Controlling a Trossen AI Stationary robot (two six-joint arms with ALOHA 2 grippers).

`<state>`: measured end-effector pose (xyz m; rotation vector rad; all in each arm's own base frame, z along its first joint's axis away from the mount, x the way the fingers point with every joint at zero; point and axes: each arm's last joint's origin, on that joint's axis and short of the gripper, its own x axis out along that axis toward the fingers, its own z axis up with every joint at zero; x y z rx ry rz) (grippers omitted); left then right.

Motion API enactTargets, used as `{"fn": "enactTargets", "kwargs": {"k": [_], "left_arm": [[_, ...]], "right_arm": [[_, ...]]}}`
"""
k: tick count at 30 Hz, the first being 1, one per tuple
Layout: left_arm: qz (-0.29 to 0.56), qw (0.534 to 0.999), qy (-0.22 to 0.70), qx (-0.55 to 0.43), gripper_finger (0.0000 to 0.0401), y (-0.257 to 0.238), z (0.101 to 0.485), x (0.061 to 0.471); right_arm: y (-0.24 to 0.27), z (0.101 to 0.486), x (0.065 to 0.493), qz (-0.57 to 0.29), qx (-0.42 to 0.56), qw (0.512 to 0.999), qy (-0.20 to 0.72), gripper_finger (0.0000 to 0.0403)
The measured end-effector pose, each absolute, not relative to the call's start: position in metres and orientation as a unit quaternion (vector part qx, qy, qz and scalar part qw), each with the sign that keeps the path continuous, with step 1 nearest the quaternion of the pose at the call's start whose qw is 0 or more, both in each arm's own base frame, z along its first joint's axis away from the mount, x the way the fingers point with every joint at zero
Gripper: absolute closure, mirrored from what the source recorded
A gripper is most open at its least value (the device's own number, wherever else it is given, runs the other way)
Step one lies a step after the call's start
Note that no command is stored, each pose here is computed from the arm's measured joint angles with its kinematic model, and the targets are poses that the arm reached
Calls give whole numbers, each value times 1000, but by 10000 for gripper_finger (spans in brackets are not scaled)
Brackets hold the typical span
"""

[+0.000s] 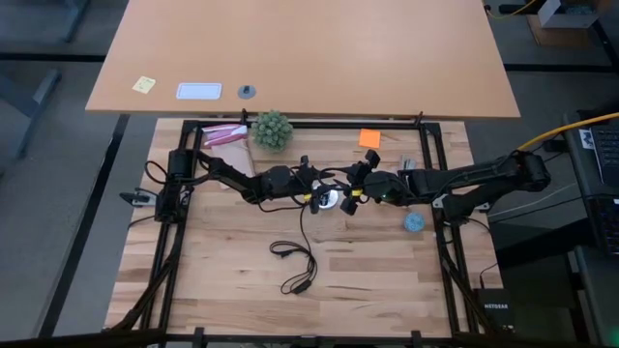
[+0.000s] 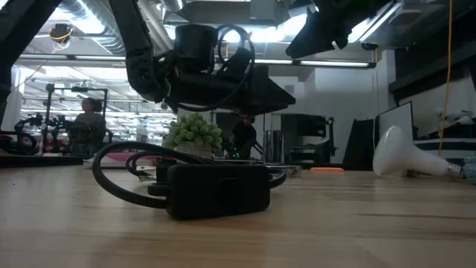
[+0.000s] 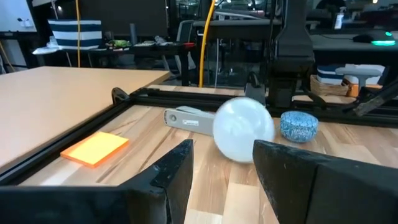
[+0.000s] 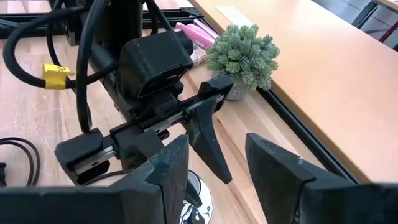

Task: Screw lightbulb
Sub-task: Insert the lightbulb into the lamp

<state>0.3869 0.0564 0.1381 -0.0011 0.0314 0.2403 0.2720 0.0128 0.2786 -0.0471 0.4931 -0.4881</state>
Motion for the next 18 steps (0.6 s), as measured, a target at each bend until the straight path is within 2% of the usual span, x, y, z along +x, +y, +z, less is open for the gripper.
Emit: {"fn": "enactTargets", "kwargs": {"k": [7,18], "left_arm": [[120,992,36,-1,245,56,134,387],[119,985,128,2,245,56,118,384]], "right_arm": [[13,277,271,-226,-23,940,254,237],[23,265,266,-56,24,940,337,237]]}}
